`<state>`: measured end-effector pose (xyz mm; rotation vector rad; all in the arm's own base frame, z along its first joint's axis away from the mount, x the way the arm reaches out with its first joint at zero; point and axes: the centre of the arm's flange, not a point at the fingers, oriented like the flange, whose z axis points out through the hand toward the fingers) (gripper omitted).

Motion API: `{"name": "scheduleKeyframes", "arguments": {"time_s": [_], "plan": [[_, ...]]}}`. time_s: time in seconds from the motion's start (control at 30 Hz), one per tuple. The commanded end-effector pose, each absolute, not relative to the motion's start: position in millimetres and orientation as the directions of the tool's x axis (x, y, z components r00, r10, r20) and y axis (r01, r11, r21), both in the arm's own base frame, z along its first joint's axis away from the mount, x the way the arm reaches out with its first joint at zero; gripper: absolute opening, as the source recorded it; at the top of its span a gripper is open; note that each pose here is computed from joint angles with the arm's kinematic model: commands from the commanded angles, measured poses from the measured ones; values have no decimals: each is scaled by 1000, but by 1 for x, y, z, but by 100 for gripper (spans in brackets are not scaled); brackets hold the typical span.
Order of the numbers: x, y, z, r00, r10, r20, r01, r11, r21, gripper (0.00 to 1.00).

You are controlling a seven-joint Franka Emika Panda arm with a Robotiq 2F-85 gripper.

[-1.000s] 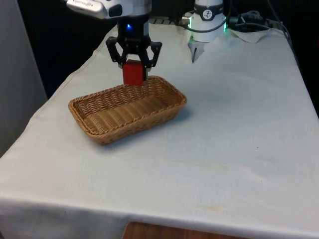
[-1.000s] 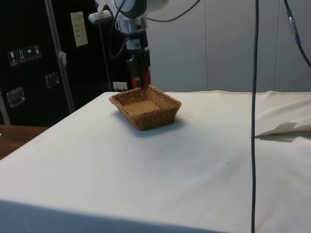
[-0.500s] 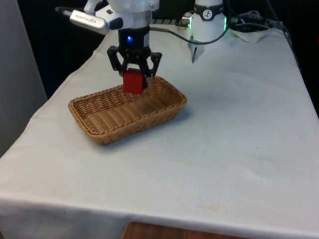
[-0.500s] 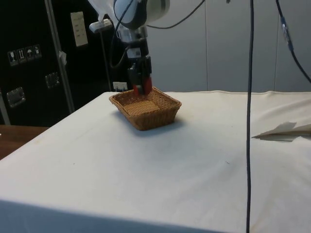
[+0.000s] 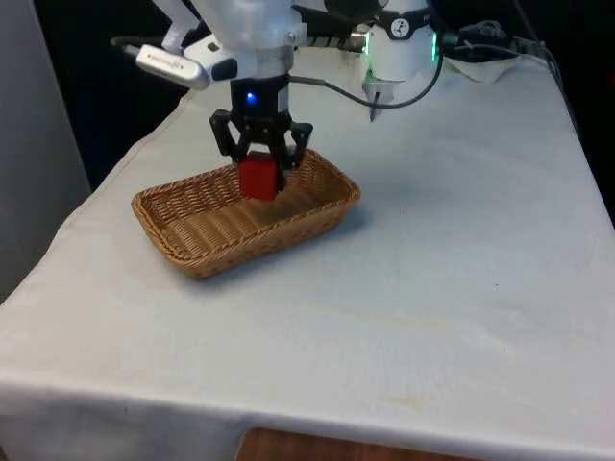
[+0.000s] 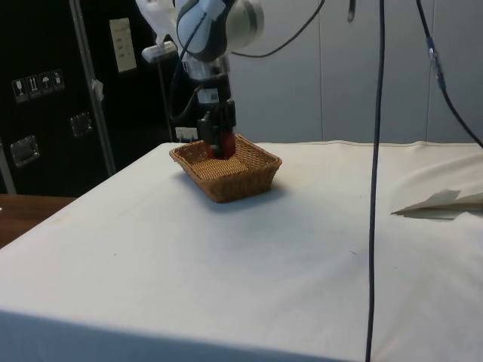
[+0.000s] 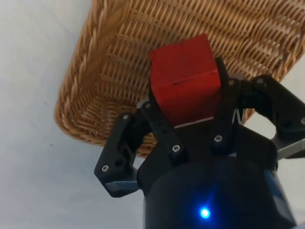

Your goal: Pick up the cube and place it into the basket.

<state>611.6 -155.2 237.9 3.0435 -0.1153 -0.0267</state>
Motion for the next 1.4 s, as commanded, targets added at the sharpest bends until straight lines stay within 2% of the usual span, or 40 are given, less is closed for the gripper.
{"name": "scheduleKeyframes", "arguments": {"time_s": [0.0, 0.43, 1.37], "plan": [[613, -155, 235, 997, -82, -5, -82, -993, 90, 0], [614, -155, 214, 994, -112, 5, -112, -991, 79, 0], [614, -155, 197, 992, -128, -16, -126, -989, 80, 0]]}}
